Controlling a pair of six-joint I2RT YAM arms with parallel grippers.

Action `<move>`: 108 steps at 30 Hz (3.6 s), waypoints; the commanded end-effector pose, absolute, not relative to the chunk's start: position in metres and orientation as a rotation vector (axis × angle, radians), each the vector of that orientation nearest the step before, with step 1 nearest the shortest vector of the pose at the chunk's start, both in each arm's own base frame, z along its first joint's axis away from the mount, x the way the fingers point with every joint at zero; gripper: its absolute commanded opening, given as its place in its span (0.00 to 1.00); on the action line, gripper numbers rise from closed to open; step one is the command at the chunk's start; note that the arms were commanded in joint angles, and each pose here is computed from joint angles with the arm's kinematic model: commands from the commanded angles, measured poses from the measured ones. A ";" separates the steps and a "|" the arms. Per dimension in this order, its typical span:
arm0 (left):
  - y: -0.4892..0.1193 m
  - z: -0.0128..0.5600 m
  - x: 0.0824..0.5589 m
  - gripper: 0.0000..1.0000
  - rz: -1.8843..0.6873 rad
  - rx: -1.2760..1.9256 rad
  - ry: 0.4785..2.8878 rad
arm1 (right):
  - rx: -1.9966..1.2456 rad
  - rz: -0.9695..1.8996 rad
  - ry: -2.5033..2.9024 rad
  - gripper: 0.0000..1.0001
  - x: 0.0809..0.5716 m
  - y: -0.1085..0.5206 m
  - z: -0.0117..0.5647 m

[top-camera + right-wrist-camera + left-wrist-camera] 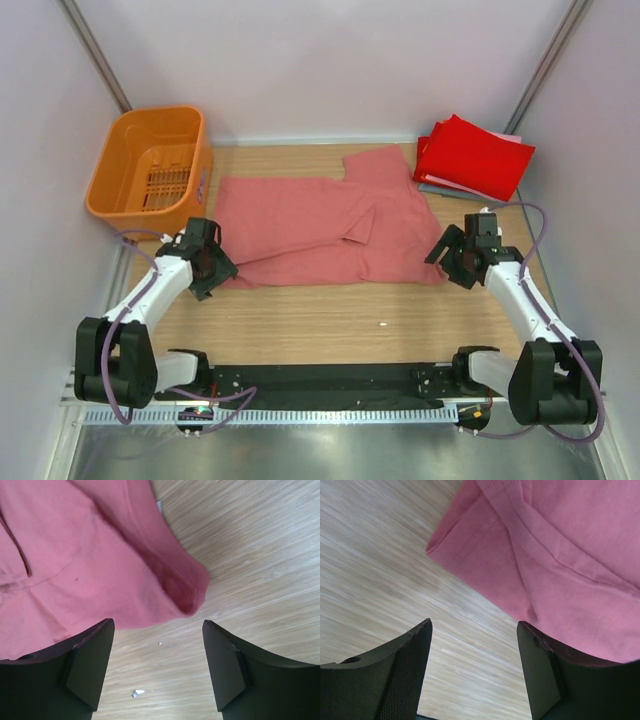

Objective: Fold and stack the t-shirts
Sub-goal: Fold the tshirt

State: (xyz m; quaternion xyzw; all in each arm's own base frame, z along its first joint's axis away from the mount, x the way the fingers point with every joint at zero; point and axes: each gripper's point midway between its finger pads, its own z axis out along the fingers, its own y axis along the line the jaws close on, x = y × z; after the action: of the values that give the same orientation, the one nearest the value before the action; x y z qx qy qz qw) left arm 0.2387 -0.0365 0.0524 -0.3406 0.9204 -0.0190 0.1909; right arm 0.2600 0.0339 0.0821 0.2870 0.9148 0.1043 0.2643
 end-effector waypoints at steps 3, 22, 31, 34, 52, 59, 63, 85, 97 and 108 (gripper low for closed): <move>-0.017 0.055 0.258 0.70 0.028 -1.002 2.443 | 0.823 0.384 2.392 0.73 0.287 0.029 0.081; -0.001 0.021 0.272 0.64 0.095 -1.123 2.402 | 0.794 0.378 2.520 0.38 0.273 0.034 0.039; 0.002 0.010 0.283 0.30 0.098 -1.128 2.361 | 0.762 0.332 2.537 0.06 0.269 0.028 0.042; 0.000 0.008 0.288 0.00 0.069 -1.107 2.346 | 0.764 0.305 2.526 0.01 0.271 0.024 0.044; -0.012 0.036 0.221 0.01 -0.038 -1.162 2.382 | 1.080 0.278 2.333 0.01 0.255 -0.029 0.062; -0.024 0.058 0.205 0.48 -0.170 -1.194 2.335 | 1.100 0.260 2.270 0.56 0.251 -0.031 0.079; -0.024 0.084 0.210 0.62 -0.178 -1.156 2.318 | 1.112 0.202 2.224 1.00 0.252 -0.041 0.092; -0.014 0.068 0.298 0.41 -0.060 -1.048 2.311 | 0.689 0.428 2.237 0.94 0.305 0.053 0.144; -0.006 0.034 0.321 0.47 0.060 -1.084 2.352 | 0.601 0.496 2.275 0.92 0.313 0.072 0.135; -0.036 0.123 0.307 0.53 -0.041 -0.880 2.243 | 0.364 0.581 2.424 0.72 0.337 0.158 0.114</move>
State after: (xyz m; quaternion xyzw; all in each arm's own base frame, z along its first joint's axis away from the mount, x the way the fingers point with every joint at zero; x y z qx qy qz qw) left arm 0.3103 -0.0367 0.0872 -0.3503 0.8785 -0.0082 0.3249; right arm 0.3151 0.1422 0.1084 0.1485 0.9219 0.2084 0.2909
